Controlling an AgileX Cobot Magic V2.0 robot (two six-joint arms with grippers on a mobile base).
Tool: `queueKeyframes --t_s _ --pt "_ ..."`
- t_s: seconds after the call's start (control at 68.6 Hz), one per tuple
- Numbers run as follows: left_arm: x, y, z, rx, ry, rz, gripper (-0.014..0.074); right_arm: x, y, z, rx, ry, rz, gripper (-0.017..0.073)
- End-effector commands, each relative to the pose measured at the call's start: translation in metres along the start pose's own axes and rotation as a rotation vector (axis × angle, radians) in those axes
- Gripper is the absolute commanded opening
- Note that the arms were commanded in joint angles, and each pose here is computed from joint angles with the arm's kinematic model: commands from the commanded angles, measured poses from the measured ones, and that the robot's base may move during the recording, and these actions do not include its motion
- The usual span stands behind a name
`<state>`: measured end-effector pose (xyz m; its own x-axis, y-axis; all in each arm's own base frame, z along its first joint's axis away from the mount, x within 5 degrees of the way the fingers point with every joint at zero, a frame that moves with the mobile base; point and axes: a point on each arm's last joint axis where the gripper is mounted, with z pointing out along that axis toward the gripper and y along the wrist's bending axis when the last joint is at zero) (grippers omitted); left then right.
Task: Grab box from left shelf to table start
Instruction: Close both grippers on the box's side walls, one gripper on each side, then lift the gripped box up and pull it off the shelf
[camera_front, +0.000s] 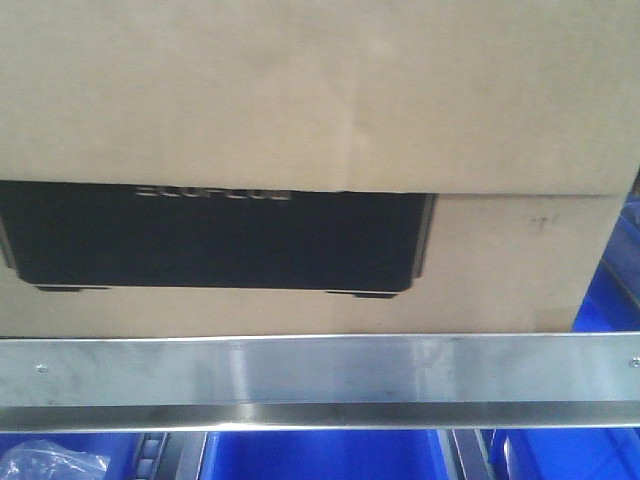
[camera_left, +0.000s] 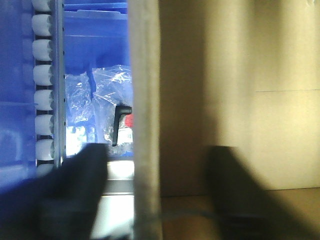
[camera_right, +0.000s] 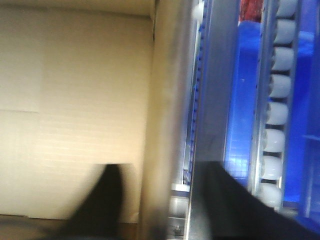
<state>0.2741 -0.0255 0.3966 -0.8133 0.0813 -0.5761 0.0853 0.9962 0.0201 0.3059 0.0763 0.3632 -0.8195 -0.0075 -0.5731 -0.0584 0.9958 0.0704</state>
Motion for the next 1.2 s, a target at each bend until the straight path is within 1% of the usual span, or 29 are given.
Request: queueKeyframes --t_s 0.0,0.015,0.073,0.117,0.248,0.379,0.496,0.554,0.642,0.89,1.021,1.181 --pt "-0.007 -0.001 -0.02 0.008 -0.098 0.002 -0.0074 -0.013 -0.001 -0.026 -0.013 -0.142 0.003 0.0056" --pt "-0.007 -0.001 -0.02 0.008 -0.098 0.002 -0.0118 -0.013 -0.001 -0.026 -0.013 -0.142 0.003 0.0066" --pt "-0.007 -0.001 -0.02 0.008 -0.096 0.002 -0.0079 -0.012 -0.001 -0.026 -0.011 -0.139 0.003 0.0066" --pt "-0.007 -0.001 -0.02 0.008 -0.1 0.002 -0.0087 -0.013 -0.001 -0.026 -0.012 -0.14 0.003 0.0053" --pt "-0.005 -0.001 -0.026 0.011 -0.115 -0.003 -0.0094 -0.012 -0.001 -0.033 -0.017 -0.163 0.003 0.0052" --pt "0.002 -0.001 -0.051 0.022 -0.181 -0.019 -0.0092 -0.01 -0.001 -0.057 -0.038 -0.237 0.001 0.0052" --pt "0.016 -0.001 -0.079 0.024 -0.271 -0.029 -0.0092 -0.004 -0.003 -0.079 -0.048 -0.285 0.003 0.0052" --pt "0.028 0.0 -0.093 0.026 -0.321 -0.032 -0.0092 0.002 -0.003 -0.089 -0.055 -0.311 -0.006 0.0052" --pt "0.048 0.0 -0.1 0.03 -0.358 -0.043 -0.0092 0.014 -0.002 -0.097 -0.062 -0.324 -0.025 0.0052" --pt "0.121 -0.005 -0.114 0.112 -0.453 -0.081 -0.0092 0.071 0.002 -0.11 -0.134 -0.349 -0.094 0.0057" --pt "0.156 -0.006 -0.128 0.135 -0.53 -0.087 -0.0092 0.106 -0.006 -0.119 -0.163 -0.375 -0.111 0.0057" --pt "0.185 -0.007 -0.151 0.162 -0.624 -0.088 -0.0092 0.135 -0.02 -0.148 -0.194 -0.484 -0.097 0.0057"
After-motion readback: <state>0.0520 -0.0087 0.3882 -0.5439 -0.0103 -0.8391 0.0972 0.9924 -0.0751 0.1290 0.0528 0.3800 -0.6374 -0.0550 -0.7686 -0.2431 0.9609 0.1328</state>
